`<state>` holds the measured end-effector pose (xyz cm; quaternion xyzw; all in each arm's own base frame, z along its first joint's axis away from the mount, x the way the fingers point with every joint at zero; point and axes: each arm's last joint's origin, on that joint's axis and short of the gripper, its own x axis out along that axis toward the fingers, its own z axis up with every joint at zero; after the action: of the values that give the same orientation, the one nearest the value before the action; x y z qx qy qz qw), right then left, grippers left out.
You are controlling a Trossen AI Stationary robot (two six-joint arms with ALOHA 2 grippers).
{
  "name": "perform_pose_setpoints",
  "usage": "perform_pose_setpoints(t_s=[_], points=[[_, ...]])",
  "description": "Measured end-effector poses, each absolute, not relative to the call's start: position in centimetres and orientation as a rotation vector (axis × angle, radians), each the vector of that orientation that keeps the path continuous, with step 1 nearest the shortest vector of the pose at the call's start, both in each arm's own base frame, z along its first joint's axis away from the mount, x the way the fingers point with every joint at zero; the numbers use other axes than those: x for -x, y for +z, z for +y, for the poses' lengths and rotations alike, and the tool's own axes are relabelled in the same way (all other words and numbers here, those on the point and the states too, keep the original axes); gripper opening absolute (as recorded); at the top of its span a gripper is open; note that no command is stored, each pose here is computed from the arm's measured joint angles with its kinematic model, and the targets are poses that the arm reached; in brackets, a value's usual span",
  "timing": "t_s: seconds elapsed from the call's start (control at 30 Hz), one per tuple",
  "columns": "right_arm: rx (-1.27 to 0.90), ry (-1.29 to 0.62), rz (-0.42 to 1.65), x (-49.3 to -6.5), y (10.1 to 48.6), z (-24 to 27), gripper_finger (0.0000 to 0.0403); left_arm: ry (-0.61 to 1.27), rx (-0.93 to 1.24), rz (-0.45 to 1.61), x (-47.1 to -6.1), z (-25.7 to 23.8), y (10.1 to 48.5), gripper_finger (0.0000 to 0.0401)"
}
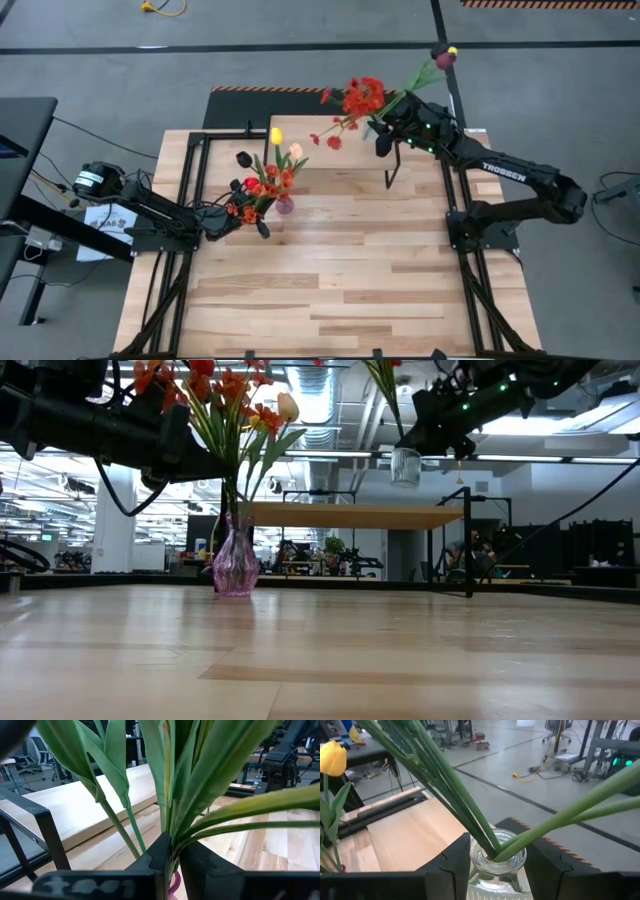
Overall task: Pick and place flowers into a vace then onto a shelf
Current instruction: Put the transparent vase with flowers on the shelf
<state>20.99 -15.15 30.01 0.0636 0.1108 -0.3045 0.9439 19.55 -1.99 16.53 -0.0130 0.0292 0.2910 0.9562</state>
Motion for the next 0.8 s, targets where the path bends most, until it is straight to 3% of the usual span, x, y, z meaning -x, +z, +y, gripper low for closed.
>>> perform_pose_setpoints(t_s=[0.2, 0.57, 0.8], points=[[-0.124, -0.611, 0.221, -21.23, 29.96, -15.18, 0.0140, 0.574, 0.020, 0.059, -19.57, -2.05, 16.56, 0.0023], [-0.120, -0.614, 0.227, -21.19, 29.92, -15.22, 0.0140, 0.562, 0.010, 0.059, -19.57, -2.11, 16.56, 0.0100], [-0.112, -0.614, 0.229, -21.17, 29.93, -15.25, 0.0140, 0.558, 0.012, 0.057, -19.58, -2.12, 16.58, 0.0125]])
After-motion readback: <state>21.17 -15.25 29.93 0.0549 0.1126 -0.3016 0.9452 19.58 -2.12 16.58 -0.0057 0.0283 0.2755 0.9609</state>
